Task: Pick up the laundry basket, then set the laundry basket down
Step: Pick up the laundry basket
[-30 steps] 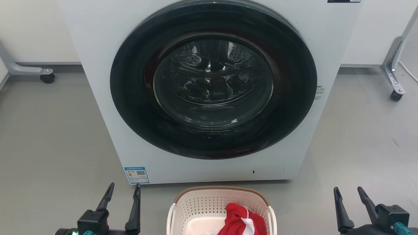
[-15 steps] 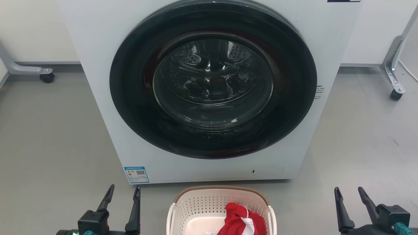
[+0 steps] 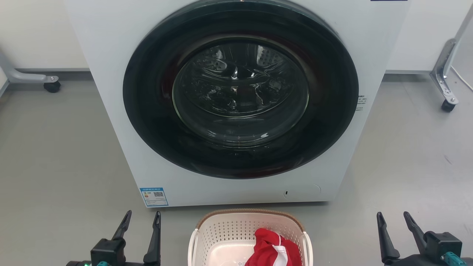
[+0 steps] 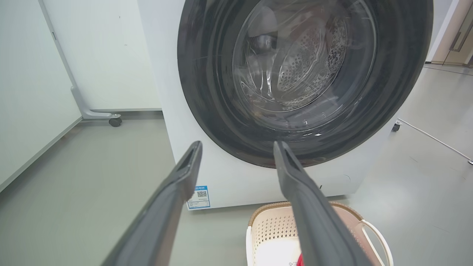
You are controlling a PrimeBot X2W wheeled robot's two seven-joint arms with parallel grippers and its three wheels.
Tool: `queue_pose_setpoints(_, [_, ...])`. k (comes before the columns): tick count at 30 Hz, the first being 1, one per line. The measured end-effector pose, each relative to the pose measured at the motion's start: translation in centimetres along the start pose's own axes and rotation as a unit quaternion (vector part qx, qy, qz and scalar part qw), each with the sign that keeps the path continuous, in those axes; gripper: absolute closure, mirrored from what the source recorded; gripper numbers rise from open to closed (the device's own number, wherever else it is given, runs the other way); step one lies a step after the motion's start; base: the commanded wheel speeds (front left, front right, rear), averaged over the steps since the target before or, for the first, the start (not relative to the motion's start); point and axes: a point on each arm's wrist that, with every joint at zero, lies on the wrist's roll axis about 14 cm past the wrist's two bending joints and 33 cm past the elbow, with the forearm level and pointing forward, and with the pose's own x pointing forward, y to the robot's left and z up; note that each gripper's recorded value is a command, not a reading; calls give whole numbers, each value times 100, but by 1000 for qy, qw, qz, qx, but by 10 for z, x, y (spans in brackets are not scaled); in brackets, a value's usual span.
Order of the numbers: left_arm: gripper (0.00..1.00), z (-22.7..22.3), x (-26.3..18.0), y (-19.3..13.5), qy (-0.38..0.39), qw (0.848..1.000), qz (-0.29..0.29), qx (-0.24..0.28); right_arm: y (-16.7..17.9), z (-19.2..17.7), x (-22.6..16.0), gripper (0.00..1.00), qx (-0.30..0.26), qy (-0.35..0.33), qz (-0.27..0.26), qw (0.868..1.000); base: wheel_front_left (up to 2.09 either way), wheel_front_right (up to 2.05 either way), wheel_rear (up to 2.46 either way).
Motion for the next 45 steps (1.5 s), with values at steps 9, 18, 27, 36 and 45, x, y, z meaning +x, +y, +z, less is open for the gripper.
queue_pose_setpoints(9, [0, -10, 5, -4, 16, 1000, -5, -5, 0, -8, 5, 0, 2, 10, 0, 1000, 0, 0, 0])
queue_pose_setpoints(18, [0, -20, 27, -9, 29, 999, -12, -16, -1, -18, 26, 0, 7, 23, 0, 1000, 0, 0, 0])
queue_pose_setpoints(27, [0, -41, 54, -14, 54, 998, -15, -32, 1, -36, 54, 0, 10, 42, 8, 999, 0, 0, 0])
queue_pose_setpoints(36, [0, -67, 85, -14, 78, 996, -15, -41, 2, -62, 82, 0, 17, 66, 9, 998, 0, 0, 0])
queue_pose_setpoints(45, [0, -106, 107, -13, 114, 992, -16, -47, 4, -99, 104, 0, 22, 99, 16, 995, 0, 0, 0])
